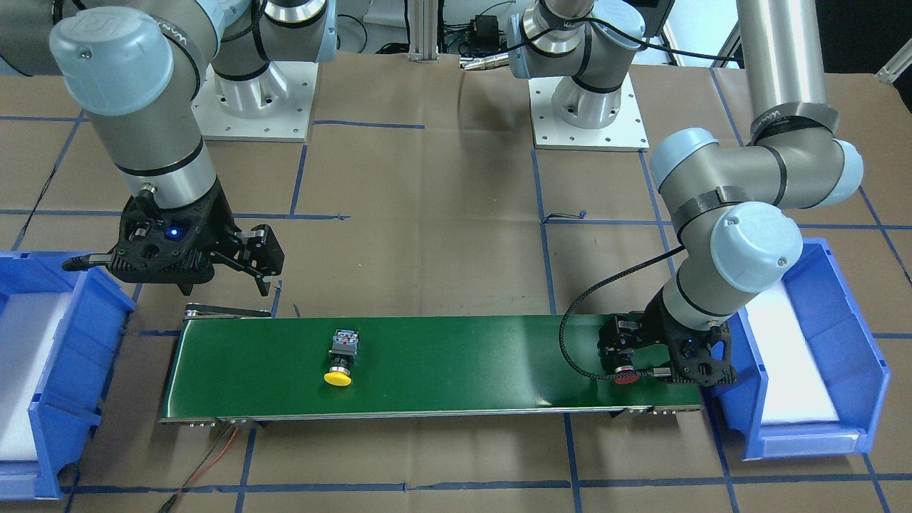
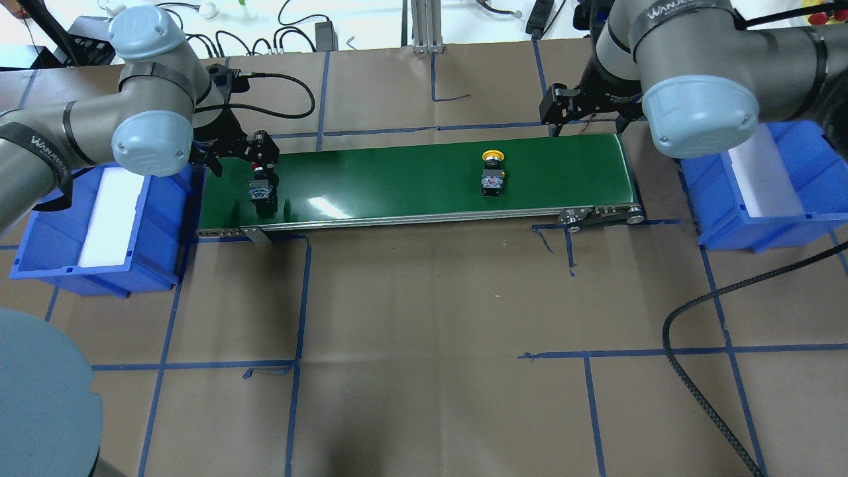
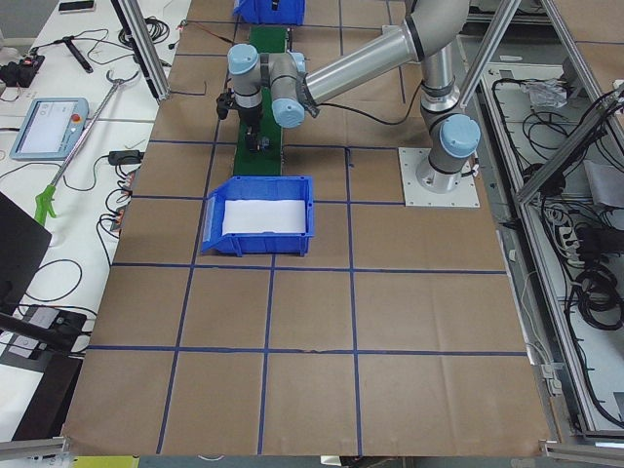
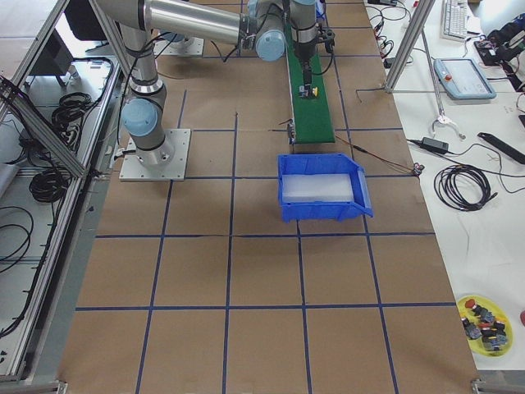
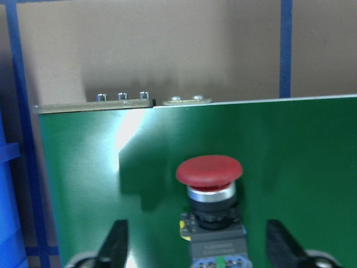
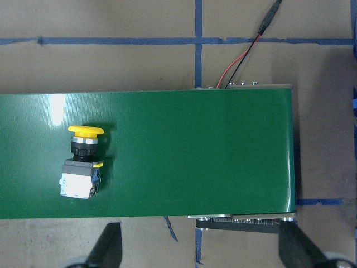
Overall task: Transport two buttons from left to right
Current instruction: 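Lower the right gripper onto the yellow button on the belt and grasp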
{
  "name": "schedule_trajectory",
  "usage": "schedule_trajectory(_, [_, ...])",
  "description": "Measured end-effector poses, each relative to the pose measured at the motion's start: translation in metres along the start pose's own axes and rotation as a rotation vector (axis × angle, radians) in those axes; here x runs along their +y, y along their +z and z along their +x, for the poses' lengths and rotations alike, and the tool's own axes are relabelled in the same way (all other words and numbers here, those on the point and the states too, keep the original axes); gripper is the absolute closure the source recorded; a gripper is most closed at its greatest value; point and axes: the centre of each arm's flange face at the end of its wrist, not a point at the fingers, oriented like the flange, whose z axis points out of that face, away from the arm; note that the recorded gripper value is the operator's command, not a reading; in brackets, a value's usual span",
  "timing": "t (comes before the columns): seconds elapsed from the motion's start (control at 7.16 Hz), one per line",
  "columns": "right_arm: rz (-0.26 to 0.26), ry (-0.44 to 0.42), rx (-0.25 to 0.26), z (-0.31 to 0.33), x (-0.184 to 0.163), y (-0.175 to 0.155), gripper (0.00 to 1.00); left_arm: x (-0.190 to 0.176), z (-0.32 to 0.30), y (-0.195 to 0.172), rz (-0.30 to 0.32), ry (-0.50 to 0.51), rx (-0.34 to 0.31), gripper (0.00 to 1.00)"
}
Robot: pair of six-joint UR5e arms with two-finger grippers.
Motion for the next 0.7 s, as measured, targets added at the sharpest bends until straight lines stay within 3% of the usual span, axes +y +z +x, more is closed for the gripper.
schedule_trajectory(0.28, [0.063, 0.036, -0.007, -0.002, -0.014, 0.014, 0.0, 0.01, 0.003, -0.04, 0.018, 0.002, -0.002, 0.0])
schedule_trajectory(0.7, [0.022, 0.064, -0.012, -0.003, -0.021, 0.052, 0.0, 0.065, 0.024, -0.135, -0.027, 0.024, 0.014, 0.0])
